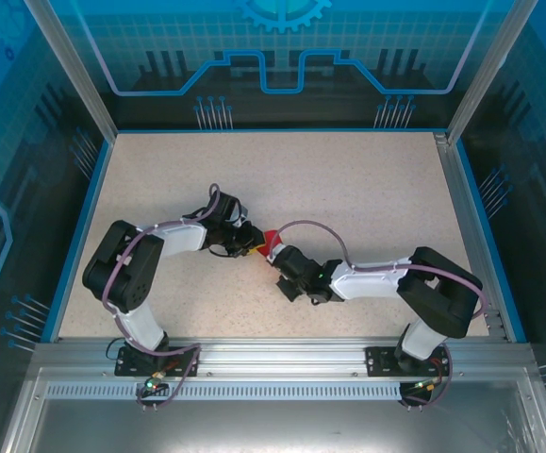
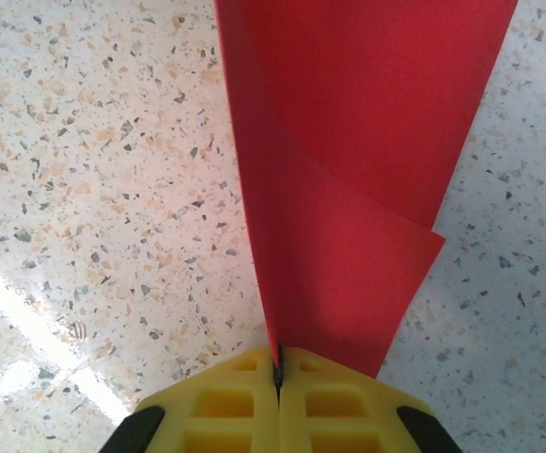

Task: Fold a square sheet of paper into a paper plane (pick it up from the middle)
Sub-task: Fold the wing for the fifth time at the center of the table.

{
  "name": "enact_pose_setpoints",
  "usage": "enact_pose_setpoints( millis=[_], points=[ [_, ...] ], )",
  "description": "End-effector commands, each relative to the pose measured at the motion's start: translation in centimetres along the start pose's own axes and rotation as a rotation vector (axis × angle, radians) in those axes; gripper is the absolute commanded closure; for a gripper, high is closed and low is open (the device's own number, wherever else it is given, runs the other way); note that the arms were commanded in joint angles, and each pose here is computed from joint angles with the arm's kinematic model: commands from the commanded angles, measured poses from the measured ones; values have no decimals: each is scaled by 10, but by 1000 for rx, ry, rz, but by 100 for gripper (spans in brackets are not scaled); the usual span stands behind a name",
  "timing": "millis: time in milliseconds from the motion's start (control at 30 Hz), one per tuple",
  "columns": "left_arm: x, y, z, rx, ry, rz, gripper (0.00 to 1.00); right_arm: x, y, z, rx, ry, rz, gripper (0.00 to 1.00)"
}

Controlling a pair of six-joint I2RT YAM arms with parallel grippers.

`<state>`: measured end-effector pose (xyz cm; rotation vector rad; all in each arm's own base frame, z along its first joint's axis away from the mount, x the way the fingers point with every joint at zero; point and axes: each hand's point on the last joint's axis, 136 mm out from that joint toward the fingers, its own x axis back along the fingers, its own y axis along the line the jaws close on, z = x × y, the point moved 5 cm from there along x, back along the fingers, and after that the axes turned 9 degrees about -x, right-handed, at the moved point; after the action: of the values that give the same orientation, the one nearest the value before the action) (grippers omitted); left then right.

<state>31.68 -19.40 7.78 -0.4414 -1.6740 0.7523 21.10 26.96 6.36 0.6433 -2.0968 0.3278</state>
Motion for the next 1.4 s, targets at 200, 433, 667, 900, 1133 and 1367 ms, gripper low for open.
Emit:
enact_pose_setpoints(
  millis=[200,433,667,900,1133,1367],
  points=[
    [48,-3,-5,-40,-139,-81,61,9,-9,-5,-194,-12,-287,99],
    [59,-2,3,-57,-165,-78,58,3,-17,-2,-280,2,-384,99],
    [57,0,11,-59,-148,-40,60,-3,-20,0,-364,10,-470,99],
    [52,0,17,-69,-129,4,63,-9,-26,2,-464,24,-549,99],
    [49,-5,23,-104,-124,59,64,-12,-30,0,-546,39,-672,99],
    [35,-29,31,-185,-112,175,62,-16,-37,-1,-632,68,-732,99]
  ],
)
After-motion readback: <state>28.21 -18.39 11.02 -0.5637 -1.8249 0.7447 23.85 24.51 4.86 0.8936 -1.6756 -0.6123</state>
